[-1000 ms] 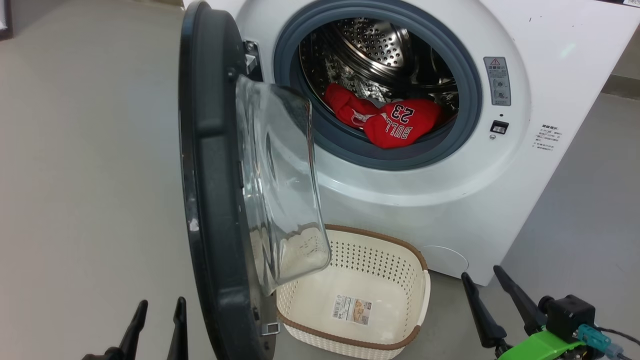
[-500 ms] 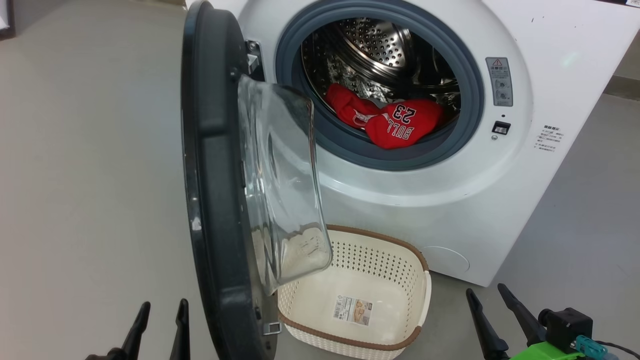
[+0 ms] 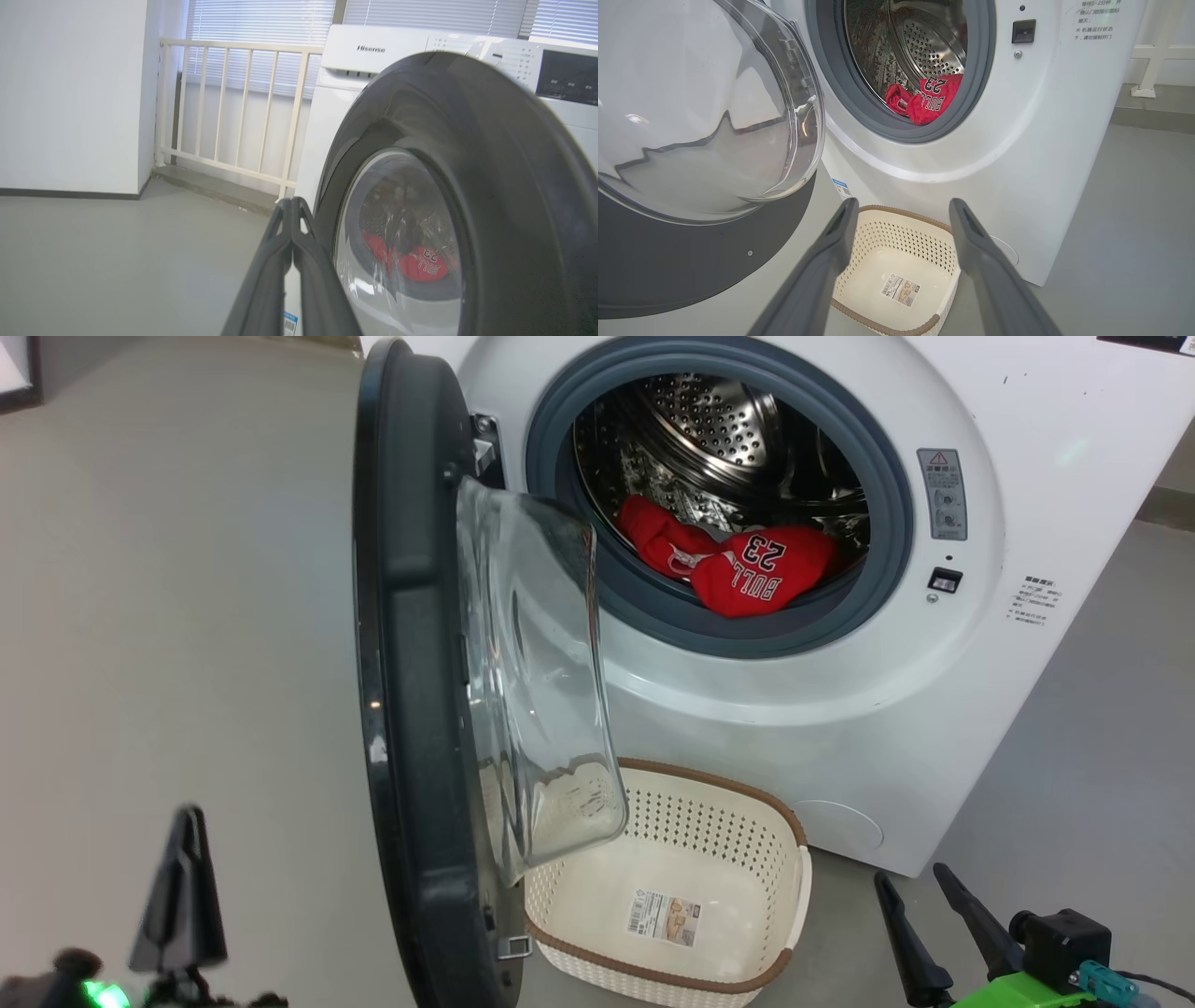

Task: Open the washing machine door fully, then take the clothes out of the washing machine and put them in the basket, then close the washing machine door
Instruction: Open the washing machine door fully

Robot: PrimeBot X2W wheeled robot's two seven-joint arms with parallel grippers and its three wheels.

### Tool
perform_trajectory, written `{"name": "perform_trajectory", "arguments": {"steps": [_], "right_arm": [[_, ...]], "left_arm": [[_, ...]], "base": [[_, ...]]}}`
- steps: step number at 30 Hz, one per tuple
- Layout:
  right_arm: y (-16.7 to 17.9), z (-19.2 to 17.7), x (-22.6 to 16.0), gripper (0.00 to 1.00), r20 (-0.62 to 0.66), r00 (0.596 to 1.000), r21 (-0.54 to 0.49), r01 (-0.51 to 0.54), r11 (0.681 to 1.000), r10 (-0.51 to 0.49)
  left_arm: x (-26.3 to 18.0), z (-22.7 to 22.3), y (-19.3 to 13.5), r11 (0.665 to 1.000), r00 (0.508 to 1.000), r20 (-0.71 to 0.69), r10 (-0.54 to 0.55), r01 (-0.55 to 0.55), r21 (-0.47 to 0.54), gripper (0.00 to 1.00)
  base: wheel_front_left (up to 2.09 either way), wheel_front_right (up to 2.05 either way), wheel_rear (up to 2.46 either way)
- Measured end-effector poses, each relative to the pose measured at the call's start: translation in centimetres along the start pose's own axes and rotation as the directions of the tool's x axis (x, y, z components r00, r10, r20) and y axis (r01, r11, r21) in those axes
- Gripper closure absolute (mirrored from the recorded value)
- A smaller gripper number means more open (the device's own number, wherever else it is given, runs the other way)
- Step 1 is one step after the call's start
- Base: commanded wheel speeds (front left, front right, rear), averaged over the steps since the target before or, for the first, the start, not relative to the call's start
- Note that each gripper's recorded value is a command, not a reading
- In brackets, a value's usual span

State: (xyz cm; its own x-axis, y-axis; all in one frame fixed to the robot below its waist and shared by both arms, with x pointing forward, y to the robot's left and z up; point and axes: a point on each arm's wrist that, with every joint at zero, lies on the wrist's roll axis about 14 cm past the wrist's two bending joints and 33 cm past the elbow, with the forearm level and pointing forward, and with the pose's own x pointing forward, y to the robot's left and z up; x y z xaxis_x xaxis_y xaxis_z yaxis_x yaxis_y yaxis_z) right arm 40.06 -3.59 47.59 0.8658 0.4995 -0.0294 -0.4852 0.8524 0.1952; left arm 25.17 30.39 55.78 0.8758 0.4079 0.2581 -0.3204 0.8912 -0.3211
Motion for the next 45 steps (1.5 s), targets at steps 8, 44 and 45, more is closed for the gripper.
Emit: {"name": "perform_trajectory", "arguments": {"steps": [8,44,45], "right_arm": [[0.1,0.5,0.2,0.00,0.016,1.000,-0.007,-0.006,1.000,0.006],[0.5,0.2,0.5,0.00,0.012,1.000,0.000,-0.022,1.000,0.022],[0.5,0.3,0.5,0.00,0.012,1.000,-0.001,-0.022,1.000,0.022]], "left_arm": [[0.8,11.2,-7.0,0.972,0.914,0.356,-0.193,0.227,-0.054,1.00],[-6.3,-7.3,-13.4,0.883,0.872,-0.261,-0.415,0.316,-0.347,1.00],[-6.3,-7.3,-13.3,0.886,0.874,-0.262,-0.410,0.312,-0.344,1.00]], "base": [[0.00,0.00,0.00],[0.00,0.00,0.00],[0.00,0.00,0.00]]}}
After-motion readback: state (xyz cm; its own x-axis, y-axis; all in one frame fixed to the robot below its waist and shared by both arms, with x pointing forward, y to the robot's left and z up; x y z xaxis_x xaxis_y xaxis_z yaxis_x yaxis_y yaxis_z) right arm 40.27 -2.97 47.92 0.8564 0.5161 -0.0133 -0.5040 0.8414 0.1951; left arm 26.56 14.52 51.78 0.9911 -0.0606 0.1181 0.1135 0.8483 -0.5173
